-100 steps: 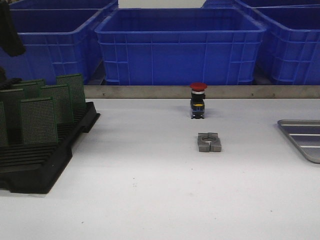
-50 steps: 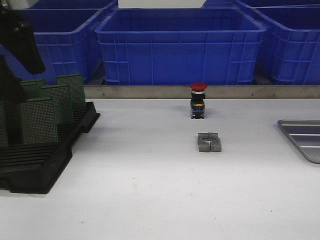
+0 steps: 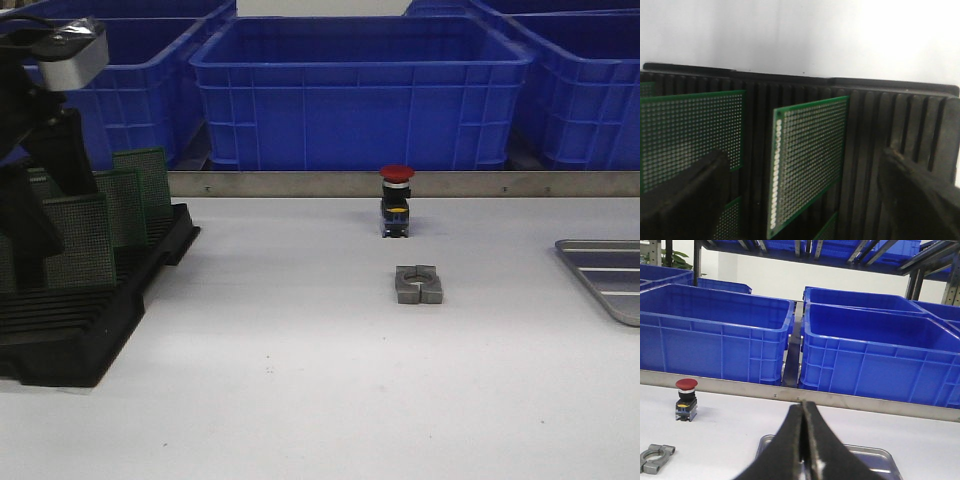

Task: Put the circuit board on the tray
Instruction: 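Lower the left gripper onto a green board in the black rack and grasp it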

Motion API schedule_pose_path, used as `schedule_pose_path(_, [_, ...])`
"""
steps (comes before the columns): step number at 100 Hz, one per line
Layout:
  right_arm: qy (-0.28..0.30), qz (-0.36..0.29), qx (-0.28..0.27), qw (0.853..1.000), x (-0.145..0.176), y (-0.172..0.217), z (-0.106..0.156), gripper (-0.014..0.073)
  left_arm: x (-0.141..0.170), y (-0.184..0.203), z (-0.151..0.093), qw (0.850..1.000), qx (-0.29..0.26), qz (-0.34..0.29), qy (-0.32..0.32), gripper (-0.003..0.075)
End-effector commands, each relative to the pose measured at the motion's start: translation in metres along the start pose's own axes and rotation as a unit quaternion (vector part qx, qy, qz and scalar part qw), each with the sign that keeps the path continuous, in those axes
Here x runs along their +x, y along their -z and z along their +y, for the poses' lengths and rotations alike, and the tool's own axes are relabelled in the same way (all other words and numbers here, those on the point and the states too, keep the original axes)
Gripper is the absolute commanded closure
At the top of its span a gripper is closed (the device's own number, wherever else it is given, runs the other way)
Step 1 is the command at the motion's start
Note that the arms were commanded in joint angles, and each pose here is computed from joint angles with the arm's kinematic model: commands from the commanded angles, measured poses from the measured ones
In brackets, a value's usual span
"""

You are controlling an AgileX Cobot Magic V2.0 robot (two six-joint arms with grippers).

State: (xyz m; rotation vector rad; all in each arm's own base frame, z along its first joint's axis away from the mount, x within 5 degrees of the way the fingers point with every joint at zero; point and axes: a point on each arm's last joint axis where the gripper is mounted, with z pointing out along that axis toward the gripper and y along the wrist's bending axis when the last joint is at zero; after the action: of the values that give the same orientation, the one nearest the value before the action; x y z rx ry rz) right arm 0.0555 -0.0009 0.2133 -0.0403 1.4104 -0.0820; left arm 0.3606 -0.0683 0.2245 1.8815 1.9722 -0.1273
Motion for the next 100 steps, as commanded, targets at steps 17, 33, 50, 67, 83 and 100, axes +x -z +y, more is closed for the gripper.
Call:
schedule_pose_path(17, [0.006,-0.059,-0.001,0.998,-0.013,0.002,0.000,0.0664,-0.010,0.009,0.006,1.000,-0.021,-0.022,0.004,0.0154])
schedule_pose_path(33, [0.006,-0.059,-0.001,0.998,-0.013,0.002,0.000,0.0664,-0.011,0.009,0.006,0.999,-0.021,-0.025,0.006,0.0160])
schedule_pose_path(50, [0.006,-0.059,-0.001,0.998,-0.013,0.002,0.000,0.0664,-0.010,0.009,0.006,0.999,-0.022,-0.025,0.006,0.0358])
schedule_pose_path(67, [0.006,-0.059,-0.001,0.998,-0.013,0.002,0.000,0.0664,-0.010,0.009,0.007,0.999,-0.029,-0.025,0.007,0.0647])
schedule_pose_path(83, [0.006,-0.059,-0.001,0.998,-0.013,0.002,0.000,0.0664,-0.011,0.011,0.009,0.999,-0.036,-0.025,0.006,0.0738])
schedule_pose_path(100, [0.006,-0.059,-0.001,0.998,-0.013,0.002,0.000,0.0664,-0.019,0.023,0.010,0.999,-0.003,-0.035,-0.007,0.0738])
